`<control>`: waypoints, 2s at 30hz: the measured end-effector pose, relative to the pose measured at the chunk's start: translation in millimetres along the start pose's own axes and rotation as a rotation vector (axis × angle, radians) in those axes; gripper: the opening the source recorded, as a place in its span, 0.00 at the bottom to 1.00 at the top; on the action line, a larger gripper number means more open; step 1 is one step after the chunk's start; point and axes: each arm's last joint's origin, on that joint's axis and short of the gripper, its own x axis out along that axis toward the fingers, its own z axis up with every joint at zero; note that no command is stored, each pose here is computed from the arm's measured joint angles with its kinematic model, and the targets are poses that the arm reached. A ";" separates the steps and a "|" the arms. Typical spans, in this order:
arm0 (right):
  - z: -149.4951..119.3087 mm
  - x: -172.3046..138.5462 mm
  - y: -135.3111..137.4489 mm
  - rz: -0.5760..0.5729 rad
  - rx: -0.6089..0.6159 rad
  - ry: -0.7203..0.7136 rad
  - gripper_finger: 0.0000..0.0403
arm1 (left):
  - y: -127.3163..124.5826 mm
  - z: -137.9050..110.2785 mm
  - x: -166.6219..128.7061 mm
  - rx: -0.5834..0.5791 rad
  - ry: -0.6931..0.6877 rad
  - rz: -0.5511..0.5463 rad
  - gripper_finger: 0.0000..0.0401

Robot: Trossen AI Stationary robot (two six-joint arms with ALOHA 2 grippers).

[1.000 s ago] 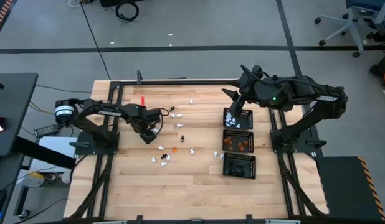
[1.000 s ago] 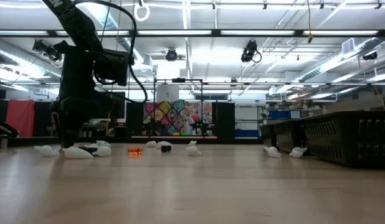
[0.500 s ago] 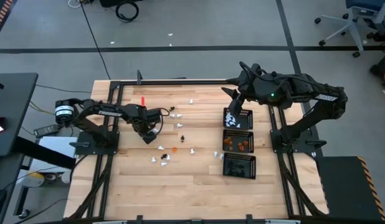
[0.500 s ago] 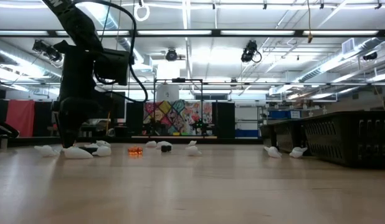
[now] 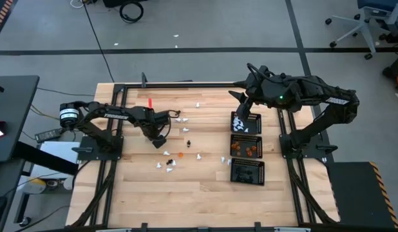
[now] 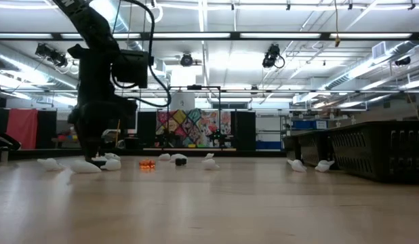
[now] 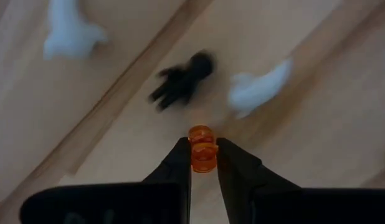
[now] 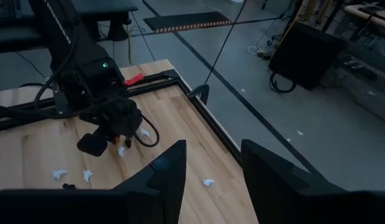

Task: Sort Halloween decoration
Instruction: Put the orange pumpkin toy into the center black bin

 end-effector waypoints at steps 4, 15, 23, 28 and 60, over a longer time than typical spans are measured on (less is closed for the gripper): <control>0.0 0.0 -0.1 0.000 -0.015 0.000 0.39 | -5.5 9.0 -3.9 -0.009 -0.058 -0.075 0.13; 0.0 0.1 0.0 0.006 -0.022 0.001 0.39 | -20.2 33.5 -13.5 -0.083 -0.261 -0.308 0.13; -0.2 0.0 0.0 0.007 -0.031 0.003 0.39 | -33.3 49.7 -17.7 -0.160 -0.336 -0.543 0.13; -4.0 -0.7 -1.4 0.001 -0.075 0.036 0.39 | -60.3 59.8 -19.8 -0.151 -0.333 -0.683 0.13; -11.1 -19.0 6.0 0.148 -0.043 0.078 0.39 | -257.0 208.3 -25.5 0.001 -0.483 -0.649 0.18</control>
